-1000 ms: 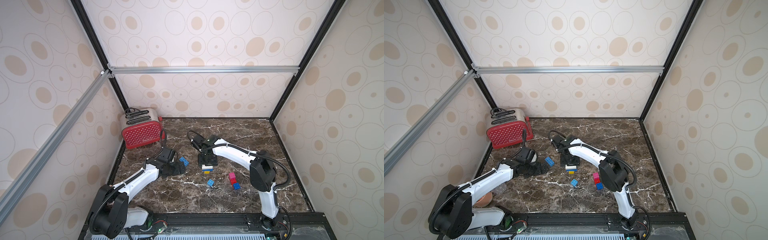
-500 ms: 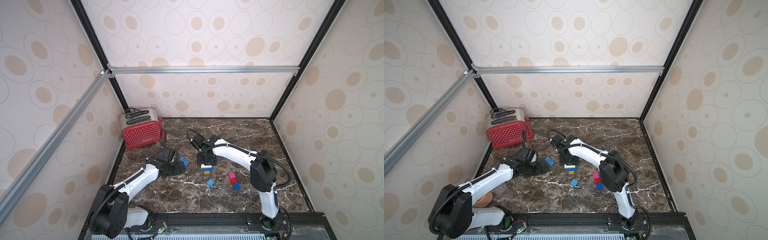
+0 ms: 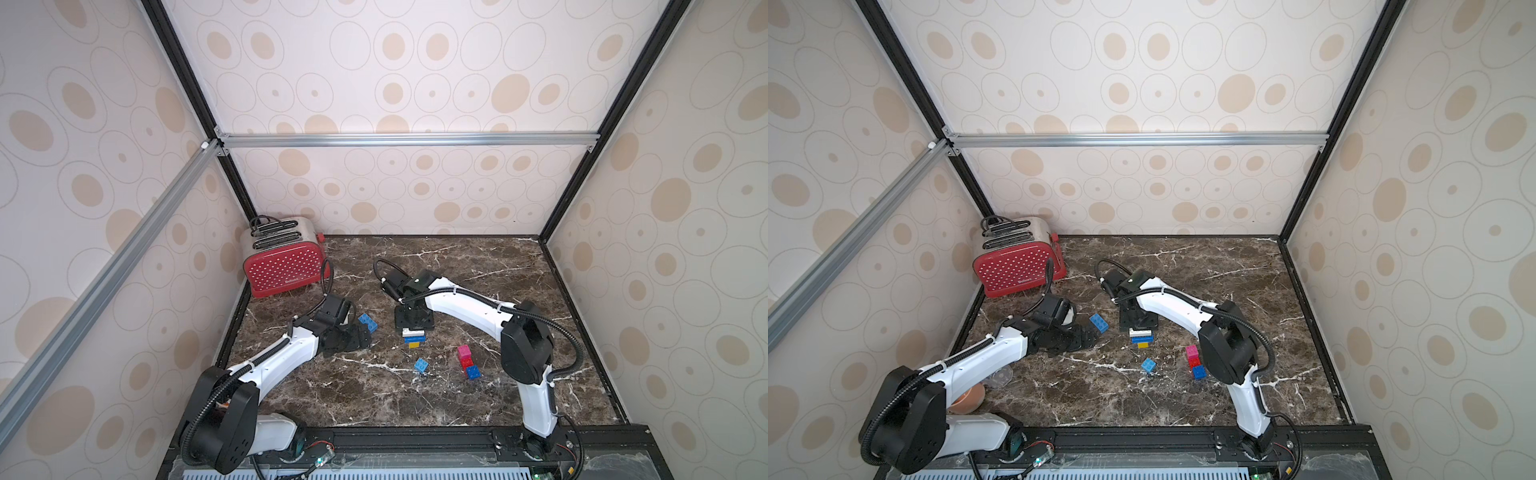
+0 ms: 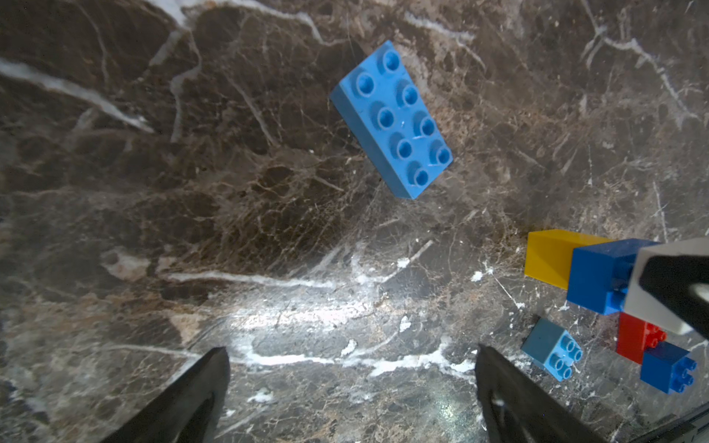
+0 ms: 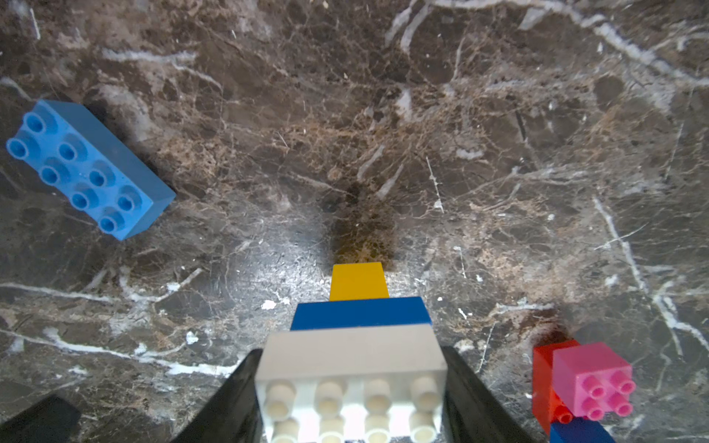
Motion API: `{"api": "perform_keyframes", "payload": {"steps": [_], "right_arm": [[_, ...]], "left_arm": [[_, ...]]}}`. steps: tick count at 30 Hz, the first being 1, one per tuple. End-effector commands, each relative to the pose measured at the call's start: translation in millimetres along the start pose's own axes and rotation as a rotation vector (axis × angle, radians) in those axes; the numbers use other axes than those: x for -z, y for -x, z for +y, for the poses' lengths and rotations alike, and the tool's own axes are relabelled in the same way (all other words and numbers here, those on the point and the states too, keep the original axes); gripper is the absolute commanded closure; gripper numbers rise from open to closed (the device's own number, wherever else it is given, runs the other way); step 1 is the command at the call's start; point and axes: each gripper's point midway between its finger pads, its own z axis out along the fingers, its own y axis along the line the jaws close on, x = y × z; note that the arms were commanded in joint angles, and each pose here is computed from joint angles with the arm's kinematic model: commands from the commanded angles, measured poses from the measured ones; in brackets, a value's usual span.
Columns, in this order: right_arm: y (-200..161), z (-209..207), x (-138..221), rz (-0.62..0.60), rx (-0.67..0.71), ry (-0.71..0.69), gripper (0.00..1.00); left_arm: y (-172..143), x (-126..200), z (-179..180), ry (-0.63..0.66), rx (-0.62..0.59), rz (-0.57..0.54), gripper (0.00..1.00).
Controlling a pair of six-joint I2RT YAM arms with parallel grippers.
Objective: Assemble a carrot with lego
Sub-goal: Assemble the lego brick with the lego brick.
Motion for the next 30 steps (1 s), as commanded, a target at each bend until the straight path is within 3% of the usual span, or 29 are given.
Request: {"api": "perform_keyframes", "payload": {"steps": [1,30], "right_arm": [[-8.3,-4.4,3.9,0.006,0.008,-0.019,0.54],[-12.7,-13.3,-1.7,0.034,0.045,-0.047,0.53]], "left_arm": [[5.8,1.8,0.0,0.002,-0.016,-0.007,0.01],[4.5,-0.9,1.5,0.004,-0.01,0.003,0.01]]}}
